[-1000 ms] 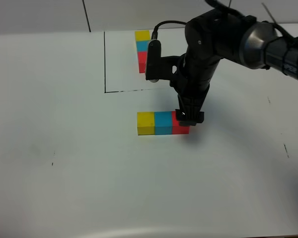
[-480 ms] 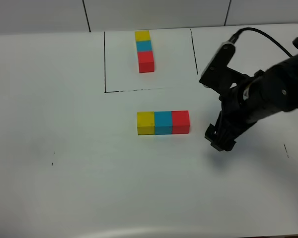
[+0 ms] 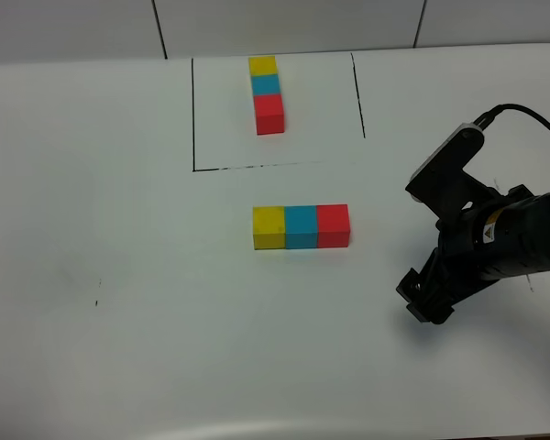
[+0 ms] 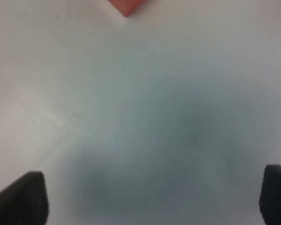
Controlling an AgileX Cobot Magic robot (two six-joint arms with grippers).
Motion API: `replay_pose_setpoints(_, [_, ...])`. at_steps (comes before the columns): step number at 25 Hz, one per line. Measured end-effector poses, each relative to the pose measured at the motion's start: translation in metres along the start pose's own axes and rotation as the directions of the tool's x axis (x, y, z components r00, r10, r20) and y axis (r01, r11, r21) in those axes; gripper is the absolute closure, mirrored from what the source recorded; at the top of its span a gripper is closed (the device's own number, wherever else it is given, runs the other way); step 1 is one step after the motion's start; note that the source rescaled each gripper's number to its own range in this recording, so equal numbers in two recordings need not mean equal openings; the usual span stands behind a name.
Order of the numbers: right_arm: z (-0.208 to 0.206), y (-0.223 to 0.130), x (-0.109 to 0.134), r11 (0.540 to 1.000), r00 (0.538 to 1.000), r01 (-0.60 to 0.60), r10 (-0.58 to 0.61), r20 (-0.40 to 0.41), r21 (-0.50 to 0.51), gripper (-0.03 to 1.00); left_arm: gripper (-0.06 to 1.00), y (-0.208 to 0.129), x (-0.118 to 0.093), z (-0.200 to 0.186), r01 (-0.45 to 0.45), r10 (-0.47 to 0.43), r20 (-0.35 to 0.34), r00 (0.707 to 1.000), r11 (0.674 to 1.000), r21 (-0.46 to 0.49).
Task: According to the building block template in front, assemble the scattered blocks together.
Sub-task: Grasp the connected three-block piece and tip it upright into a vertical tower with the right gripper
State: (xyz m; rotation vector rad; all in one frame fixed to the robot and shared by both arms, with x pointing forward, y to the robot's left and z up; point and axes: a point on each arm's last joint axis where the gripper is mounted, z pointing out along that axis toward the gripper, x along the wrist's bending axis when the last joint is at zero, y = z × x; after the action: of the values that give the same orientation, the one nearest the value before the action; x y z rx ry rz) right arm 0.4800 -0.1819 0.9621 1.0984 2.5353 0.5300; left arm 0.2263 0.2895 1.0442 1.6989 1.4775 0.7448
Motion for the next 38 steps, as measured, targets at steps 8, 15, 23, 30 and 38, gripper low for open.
replay_pose_setpoints(8, [0.000, -0.001, -0.001, 0.999, 0.999, 0.044, -0.045, 0.016, 0.012, 0.14, 0.28, 0.000, 0.000, 0.000, 0.000, 0.000, 0.000, 1.000, 1.000, 0.000])
replay_pose_setpoints(15, [-0.005, 0.020, -0.013, 0.983, 0.982, 0.177, -0.180, 0.052, 0.055, 0.14, 0.28, 0.000, 0.000, 0.000, 0.001, -0.001, 0.000, 1.000, 1.000, 0.000])
replay_pose_setpoints(23, [0.023, 0.088, -0.013, 0.821, 0.839, 0.542, -0.540, -0.065, 0.178, 0.14, 0.28, 0.000, 0.000, 0.000, 0.001, -0.001, 0.000, 1.000, 1.000, 0.000])
replay_pose_setpoints(30, [0.068, 0.140, 0.002, 0.685, 0.714, 0.700, -0.677, -0.180, 0.203, 0.17, 0.28, 0.000, 0.000, 0.000, 0.001, -0.001, 0.000, 1.000, 1.000, 0.000])
replay_pose_setpoints(38, [0.107, 0.159, 0.016, 0.674, 0.694, 0.718, -0.674, -0.252, 0.176, 0.22, 0.28, 0.000, 0.000, 0.000, 0.001, -0.001, 0.000, 1.000, 1.000, 0.000])
